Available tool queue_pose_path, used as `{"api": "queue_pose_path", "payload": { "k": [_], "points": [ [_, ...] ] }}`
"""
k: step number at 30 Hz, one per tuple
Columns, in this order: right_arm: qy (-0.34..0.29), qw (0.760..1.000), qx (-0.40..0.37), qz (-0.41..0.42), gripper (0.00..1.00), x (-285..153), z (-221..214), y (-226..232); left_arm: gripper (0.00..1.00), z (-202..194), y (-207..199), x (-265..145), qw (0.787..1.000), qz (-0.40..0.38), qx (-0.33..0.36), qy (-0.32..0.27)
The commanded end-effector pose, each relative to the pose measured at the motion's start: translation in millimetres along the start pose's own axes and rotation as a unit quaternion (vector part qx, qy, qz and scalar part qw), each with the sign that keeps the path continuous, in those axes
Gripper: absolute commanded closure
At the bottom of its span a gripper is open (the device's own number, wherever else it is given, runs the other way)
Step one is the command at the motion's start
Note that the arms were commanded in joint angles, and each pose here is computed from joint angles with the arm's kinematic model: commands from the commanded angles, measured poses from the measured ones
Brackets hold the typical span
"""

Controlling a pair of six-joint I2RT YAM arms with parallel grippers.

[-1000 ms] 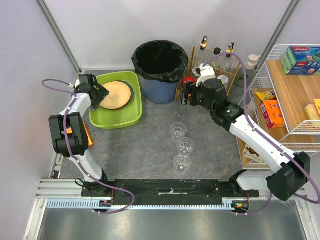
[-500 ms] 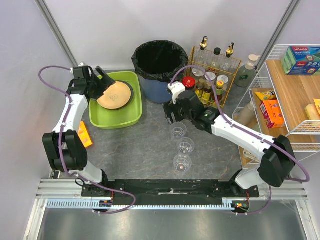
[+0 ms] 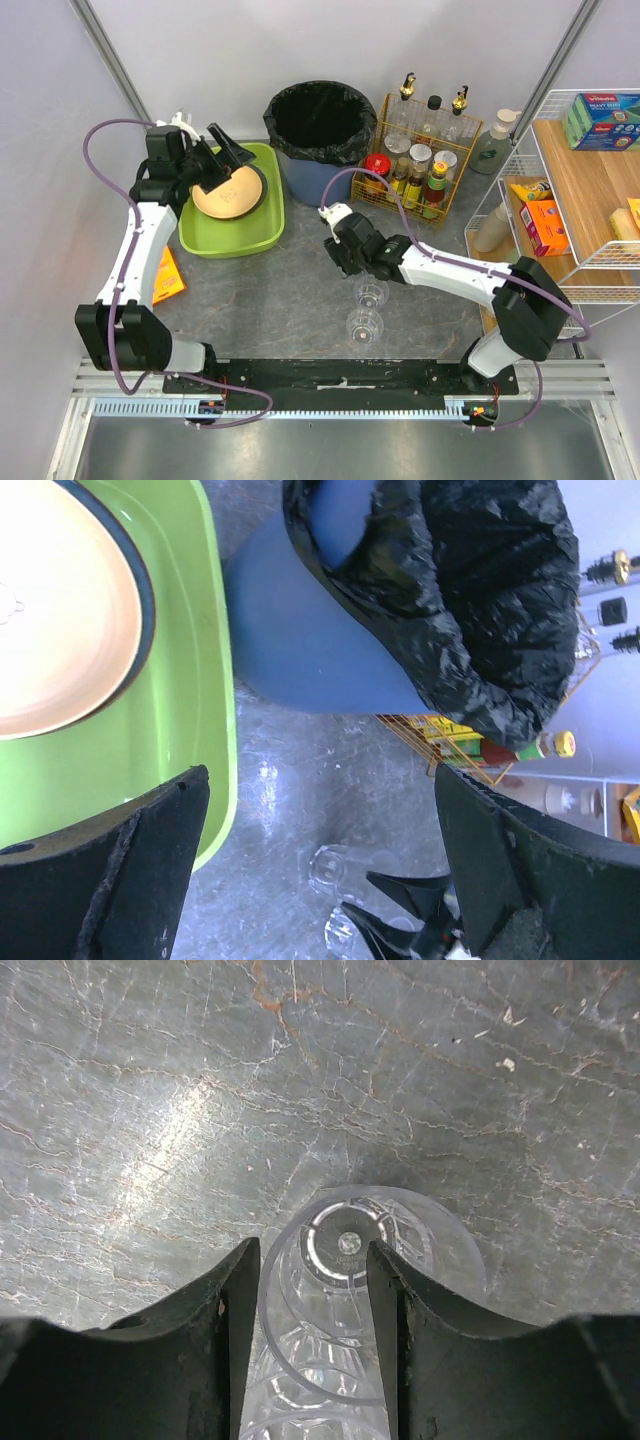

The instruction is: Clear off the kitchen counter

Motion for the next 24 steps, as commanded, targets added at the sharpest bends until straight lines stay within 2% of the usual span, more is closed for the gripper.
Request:
{"api": "queue_pose_path", "payload": {
  "k": [1, 8, 14, 20, 24],
  "points": [
    [0.008, 1.0, 0.01, 0.0, 0.53, 10.8, -4.2, 8.0, 0.02, -8.7, -22.9, -21.0, 0.999, -0.038, 0.015, 0.013],
    [0.02, 0.999, 0.021, 0.016, 0.72, 18.5, -5.8, 17.8, 0.02, -10.7, -30.8, -32.5, 0.998, -0.051, 0.021, 0.011],
    [-0.019, 0.999, 0.029, 0.015, 1.0, 3.5, 22.0, 12.3, 0.02, -12.6, -41.8, -39.1, 0.997, -0.069, 0.019, 0.023],
    [-0.123, 0.99, 0.044, 0.062, 1.0, -19.6, 90.1, 17.5, 0.02, -14.4, -73.1, -51.6, 0.99, -0.132, 0.022, 0.044],
    [-0.205, 0.973, 0.056, 0.093, 1.0, -48.5, 144.3, 17.7, 0.01, -18.5, -91.2, -62.3, 0.984, -0.167, 0.031, 0.062]
  ]
}}
Point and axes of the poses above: each gripper's point midway between its finger pads, its own x axis out along the fingers, its own y axis along the line the jaws close on, z = x × y, the point moved 2 cm from there along -x, back along the fingers, and after that the axes turned 15 degrees about -x, right-handed, at the moved point
